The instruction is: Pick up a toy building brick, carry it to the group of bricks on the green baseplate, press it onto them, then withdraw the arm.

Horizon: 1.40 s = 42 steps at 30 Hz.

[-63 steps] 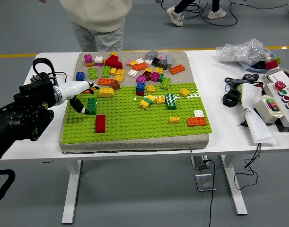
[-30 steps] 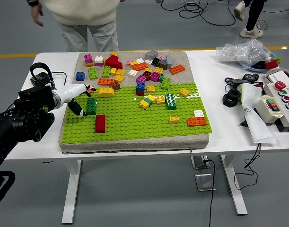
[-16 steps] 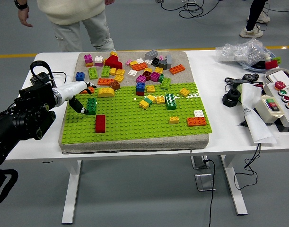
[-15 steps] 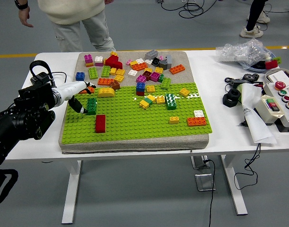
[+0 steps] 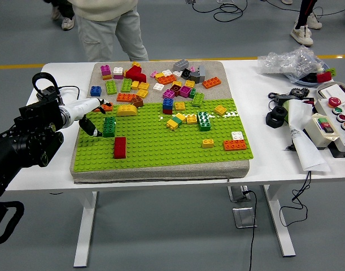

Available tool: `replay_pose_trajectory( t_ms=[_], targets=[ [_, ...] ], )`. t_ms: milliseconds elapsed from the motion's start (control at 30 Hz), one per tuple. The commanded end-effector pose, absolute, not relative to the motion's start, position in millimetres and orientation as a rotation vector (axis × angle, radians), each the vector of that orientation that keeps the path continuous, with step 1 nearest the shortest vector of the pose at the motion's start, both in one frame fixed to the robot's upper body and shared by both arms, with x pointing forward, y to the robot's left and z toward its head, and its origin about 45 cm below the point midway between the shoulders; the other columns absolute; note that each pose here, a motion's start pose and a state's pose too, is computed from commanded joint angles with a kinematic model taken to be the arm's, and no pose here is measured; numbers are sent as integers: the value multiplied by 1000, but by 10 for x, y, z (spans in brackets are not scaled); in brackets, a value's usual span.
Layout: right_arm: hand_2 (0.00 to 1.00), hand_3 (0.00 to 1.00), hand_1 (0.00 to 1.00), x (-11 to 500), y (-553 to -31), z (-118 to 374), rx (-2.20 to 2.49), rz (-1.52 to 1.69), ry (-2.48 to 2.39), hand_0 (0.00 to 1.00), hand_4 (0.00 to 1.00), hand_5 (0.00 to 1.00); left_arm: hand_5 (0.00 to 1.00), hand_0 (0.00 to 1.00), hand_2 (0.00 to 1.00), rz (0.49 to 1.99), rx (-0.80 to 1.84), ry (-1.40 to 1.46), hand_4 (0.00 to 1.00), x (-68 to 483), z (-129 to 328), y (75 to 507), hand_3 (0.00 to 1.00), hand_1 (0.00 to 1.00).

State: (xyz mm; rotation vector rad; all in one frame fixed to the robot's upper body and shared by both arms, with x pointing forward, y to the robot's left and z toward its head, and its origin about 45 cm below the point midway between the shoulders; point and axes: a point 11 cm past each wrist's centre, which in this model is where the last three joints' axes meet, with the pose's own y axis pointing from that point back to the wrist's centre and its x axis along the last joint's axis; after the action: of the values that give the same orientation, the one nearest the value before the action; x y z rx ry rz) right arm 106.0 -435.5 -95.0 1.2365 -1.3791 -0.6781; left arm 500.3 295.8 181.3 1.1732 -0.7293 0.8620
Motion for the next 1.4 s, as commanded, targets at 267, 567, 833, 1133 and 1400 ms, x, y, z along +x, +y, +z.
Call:
replay_pose_trajectory(
  t_ms=[267, 567, 833, 1133, 1400],
  targets=[
    [748, 767, 705, 1074, -4345, -950, 1239, -678, -1381, 778, 998, 776, 2, 998, 804, 857, 1167, -718, 873, 4978, 1755, 2921, 917, 957],
    [749, 767, 705, 1083, -4348, -947, 1237, -678, -1385, 778, 998, 776, 2, 998, 803, 835, 1166, -708, 876, 4938, 1675, 2876, 916, 956],
    [749, 767, 705, 1054, -4346, -955, 1233, -685, -1386, 778, 998, 776, 2, 998, 785, 794, 1164, -717, 877, 4895, 1610, 2830, 911, 951],
    [749, 767, 705, 1020, -4342, -965, 1228, -690, -1382, 777, 998, 776, 2, 998, 781, 798, 1154, -735, 877, 4924, 1688, 2840, 907, 949],
    [749, 767, 705, 1015, -4332, -970, 1230, -690, -1377, 777, 998, 776, 2, 998, 773, 826, 1138, -721, 877, 4915, 1667, 2859, 904, 943]
  ],
)
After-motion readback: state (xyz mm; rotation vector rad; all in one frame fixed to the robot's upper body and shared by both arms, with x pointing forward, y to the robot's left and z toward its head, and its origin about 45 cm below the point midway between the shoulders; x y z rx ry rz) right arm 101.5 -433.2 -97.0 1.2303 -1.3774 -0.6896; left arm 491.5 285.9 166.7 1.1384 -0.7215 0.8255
